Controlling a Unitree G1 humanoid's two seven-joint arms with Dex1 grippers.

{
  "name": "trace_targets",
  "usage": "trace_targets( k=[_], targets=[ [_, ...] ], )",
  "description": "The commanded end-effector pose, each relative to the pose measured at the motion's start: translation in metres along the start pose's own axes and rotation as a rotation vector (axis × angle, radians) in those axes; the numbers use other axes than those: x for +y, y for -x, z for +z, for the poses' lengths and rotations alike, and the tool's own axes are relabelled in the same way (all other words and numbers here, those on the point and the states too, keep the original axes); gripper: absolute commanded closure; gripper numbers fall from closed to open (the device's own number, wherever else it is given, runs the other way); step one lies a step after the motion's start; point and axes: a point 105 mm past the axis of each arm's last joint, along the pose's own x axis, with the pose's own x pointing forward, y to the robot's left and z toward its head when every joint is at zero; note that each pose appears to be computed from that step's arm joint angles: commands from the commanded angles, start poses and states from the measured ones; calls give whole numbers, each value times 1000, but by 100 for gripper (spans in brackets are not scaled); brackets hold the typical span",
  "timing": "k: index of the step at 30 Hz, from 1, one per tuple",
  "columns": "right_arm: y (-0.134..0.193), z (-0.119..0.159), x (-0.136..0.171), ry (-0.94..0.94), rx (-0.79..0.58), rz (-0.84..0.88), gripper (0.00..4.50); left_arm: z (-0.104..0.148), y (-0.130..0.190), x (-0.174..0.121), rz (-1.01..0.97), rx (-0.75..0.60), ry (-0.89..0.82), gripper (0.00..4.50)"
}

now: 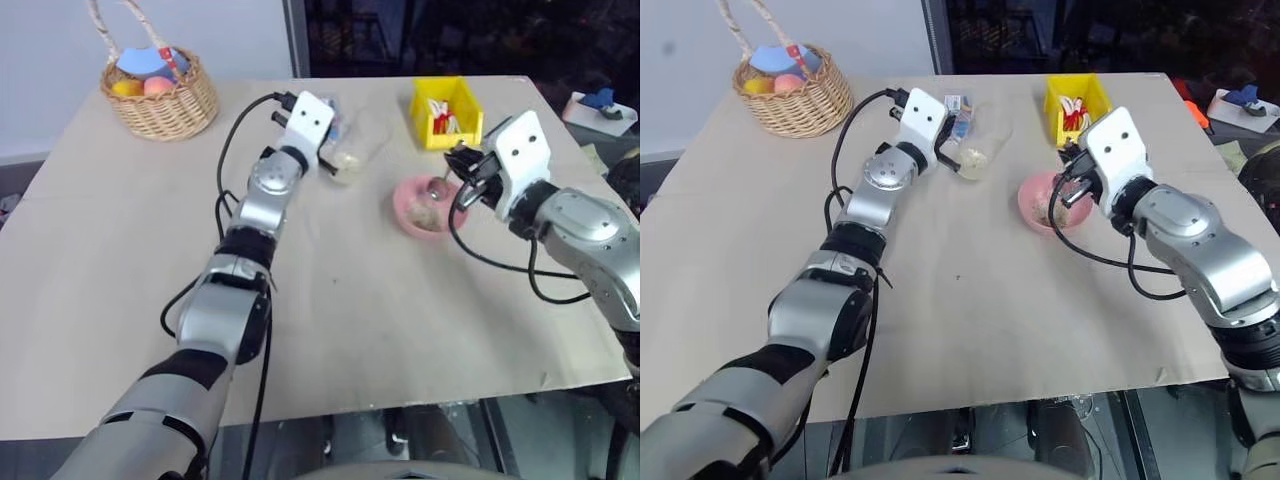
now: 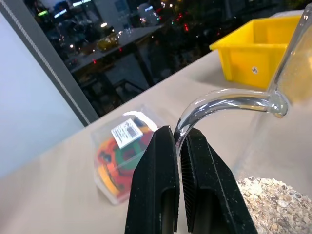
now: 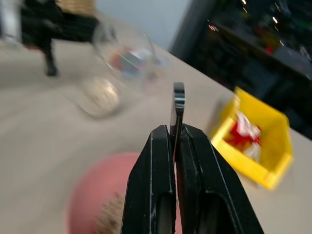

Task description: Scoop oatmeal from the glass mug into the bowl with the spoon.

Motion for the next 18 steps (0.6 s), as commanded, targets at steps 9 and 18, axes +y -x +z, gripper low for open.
trace_targets(
  k=[9,18],
  targets=[
    [-1,71,-22,-452,-297,-46,450,24,17,6,6,-144,82,445],
    [-32,57,4,-515,-261,11,450,28,35,-8,-22,-176,149,445]
  ],
)
